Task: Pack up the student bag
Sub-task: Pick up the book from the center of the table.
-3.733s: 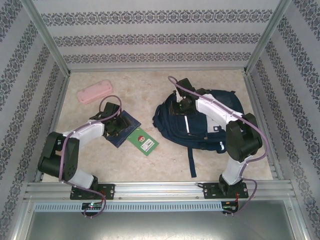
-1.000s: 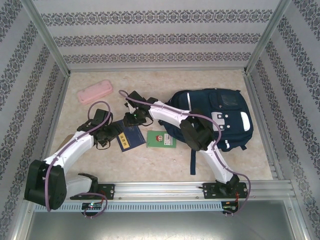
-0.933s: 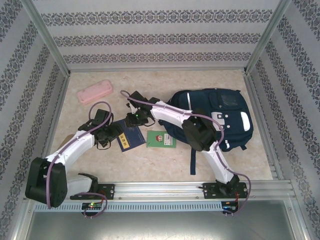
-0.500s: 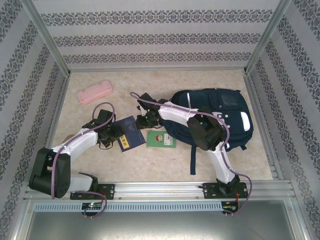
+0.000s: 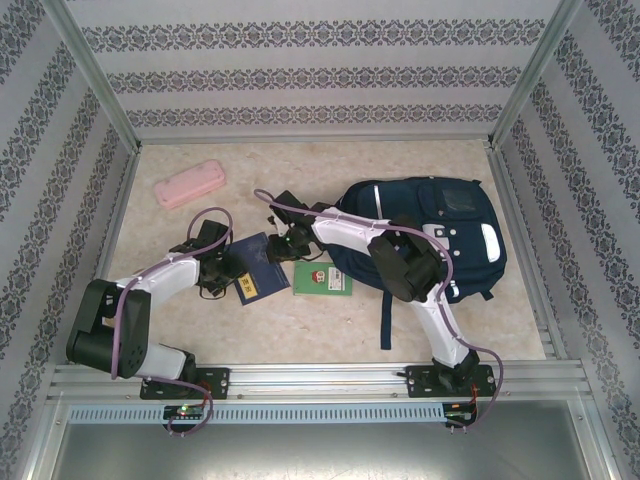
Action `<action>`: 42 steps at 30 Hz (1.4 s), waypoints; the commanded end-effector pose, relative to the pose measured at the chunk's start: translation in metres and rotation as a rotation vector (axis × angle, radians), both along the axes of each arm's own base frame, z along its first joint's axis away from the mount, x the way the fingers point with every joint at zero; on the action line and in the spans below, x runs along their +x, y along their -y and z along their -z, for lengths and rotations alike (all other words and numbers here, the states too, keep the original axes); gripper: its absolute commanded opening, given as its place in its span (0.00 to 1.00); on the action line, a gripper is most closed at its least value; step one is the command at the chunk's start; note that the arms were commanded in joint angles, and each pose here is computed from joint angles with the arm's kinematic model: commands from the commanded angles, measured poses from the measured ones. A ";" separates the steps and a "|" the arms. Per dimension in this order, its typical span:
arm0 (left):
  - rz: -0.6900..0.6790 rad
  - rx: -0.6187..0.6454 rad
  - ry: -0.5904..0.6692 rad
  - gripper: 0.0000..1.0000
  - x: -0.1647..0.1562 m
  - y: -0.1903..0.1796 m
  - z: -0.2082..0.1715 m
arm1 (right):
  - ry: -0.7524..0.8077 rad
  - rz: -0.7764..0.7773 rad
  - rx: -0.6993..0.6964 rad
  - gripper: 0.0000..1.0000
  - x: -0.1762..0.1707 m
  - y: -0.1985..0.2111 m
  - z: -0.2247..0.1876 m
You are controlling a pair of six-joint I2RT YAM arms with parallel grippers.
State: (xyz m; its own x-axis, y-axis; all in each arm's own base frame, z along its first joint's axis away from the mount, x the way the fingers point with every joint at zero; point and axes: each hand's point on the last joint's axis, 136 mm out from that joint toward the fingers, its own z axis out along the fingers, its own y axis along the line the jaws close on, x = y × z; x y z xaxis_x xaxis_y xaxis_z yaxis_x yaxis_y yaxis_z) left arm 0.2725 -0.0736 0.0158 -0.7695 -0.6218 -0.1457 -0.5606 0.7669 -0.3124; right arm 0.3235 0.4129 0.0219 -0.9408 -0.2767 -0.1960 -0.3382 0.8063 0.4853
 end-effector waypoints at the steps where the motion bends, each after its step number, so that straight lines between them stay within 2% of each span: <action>1: 0.035 -0.127 0.085 0.60 0.024 0.026 0.004 | -0.067 -0.037 -0.016 0.29 -0.025 -0.008 0.016; 8: 0.044 -0.123 0.109 0.60 0.027 0.026 -0.006 | -0.131 -0.050 0.101 0.28 -0.037 -0.033 0.003; 18: 0.053 -0.154 0.129 0.48 0.027 0.030 -0.006 | -0.252 -0.058 0.272 0.28 -0.055 -0.068 -0.016; 21: 0.064 -0.177 0.154 0.44 0.030 0.035 -0.012 | -0.291 -0.032 0.386 0.28 -0.051 -0.074 -0.039; 26: 0.079 -0.206 0.183 0.43 0.034 0.040 -0.022 | -0.300 -0.012 0.602 0.28 -0.037 -0.083 -0.095; 31: 0.083 -0.222 0.202 0.43 0.037 0.043 -0.028 | -0.314 -0.036 0.708 0.28 -0.037 -0.091 -0.126; 35: 0.086 -0.220 0.213 0.43 0.038 0.042 -0.032 | -0.307 -0.019 0.626 0.28 -0.038 -0.085 -0.104; 39: 0.093 -0.209 0.217 0.43 0.036 0.041 -0.036 | -0.225 0.003 0.405 0.32 -0.037 -0.057 -0.063; 42: 0.096 -0.205 0.214 0.43 0.035 0.040 -0.036 | -0.192 0.008 0.302 0.33 -0.037 -0.038 -0.046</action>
State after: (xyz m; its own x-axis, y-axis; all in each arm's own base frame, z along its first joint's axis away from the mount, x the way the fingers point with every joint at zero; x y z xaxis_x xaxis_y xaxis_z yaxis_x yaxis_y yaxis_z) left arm 0.2782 -0.0880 0.0251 -0.7748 -0.6196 -0.1256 -0.5238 0.7404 -0.4212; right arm 0.3123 0.4700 0.0897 -0.9839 -0.1392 -0.1118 -0.1683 0.5150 0.8405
